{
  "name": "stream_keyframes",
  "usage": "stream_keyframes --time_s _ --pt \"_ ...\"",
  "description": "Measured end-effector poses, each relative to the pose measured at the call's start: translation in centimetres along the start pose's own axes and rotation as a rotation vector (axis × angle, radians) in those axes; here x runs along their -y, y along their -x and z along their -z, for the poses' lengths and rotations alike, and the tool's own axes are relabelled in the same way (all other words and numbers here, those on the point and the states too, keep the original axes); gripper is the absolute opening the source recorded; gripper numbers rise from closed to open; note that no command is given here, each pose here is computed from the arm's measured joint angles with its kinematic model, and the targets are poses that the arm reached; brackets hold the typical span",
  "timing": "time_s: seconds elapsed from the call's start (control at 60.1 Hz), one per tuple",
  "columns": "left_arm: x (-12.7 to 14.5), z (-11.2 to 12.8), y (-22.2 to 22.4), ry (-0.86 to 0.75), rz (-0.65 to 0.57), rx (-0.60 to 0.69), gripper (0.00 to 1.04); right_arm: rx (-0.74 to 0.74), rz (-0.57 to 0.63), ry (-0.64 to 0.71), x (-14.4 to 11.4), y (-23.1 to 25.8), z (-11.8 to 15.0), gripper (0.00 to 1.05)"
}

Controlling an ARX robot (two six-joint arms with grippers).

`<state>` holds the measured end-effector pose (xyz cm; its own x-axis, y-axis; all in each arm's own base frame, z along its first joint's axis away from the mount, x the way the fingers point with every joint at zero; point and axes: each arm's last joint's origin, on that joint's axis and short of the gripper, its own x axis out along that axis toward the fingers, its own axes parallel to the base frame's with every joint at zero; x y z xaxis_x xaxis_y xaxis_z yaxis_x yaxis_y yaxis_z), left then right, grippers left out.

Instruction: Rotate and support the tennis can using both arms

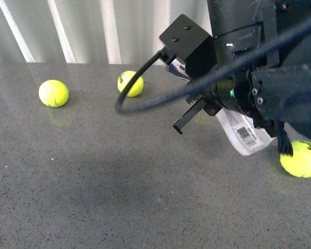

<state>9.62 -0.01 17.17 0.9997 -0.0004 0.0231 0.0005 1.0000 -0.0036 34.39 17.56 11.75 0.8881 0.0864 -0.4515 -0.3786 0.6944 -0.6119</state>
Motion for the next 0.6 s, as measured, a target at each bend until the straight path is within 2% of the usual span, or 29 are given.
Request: stream_keyframes --time_s 0.033,0.067,0.133,0.25,0.4,0.599 --pt "0.0 0.0 0.0 0.000 0.000 0.000 0.98 0.060 0.010 0.115 0.0 0.1 -0.1 0.06" --pt "0.0 0.0 0.0 0.000 0.000 0.000 0.98 0.091 0.014 0.159 0.0 0.1 -0.2 0.06" --pt "0.0 0.0 0.0 0.000 0.000 0.000 0.98 0.172 -0.002 0.333 -0.1 0.2 -0.6 0.06" --pt "0.0 0.0 0.0 0.000 0.000 0.000 0.98 0.269 -0.085 0.508 -1.9 -0.3 -0.7 0.05" --pt "0.0 0.0 0.0 0.000 0.000 0.000 0.98 0.315 -0.168 0.568 -4.0 -1.5 -1.1 0.05" --pt "0.0 0.0 0.0 0.000 0.000 0.000 0.98 0.360 -0.273 0.602 -7.4 -3.3 -3.3 0.05"
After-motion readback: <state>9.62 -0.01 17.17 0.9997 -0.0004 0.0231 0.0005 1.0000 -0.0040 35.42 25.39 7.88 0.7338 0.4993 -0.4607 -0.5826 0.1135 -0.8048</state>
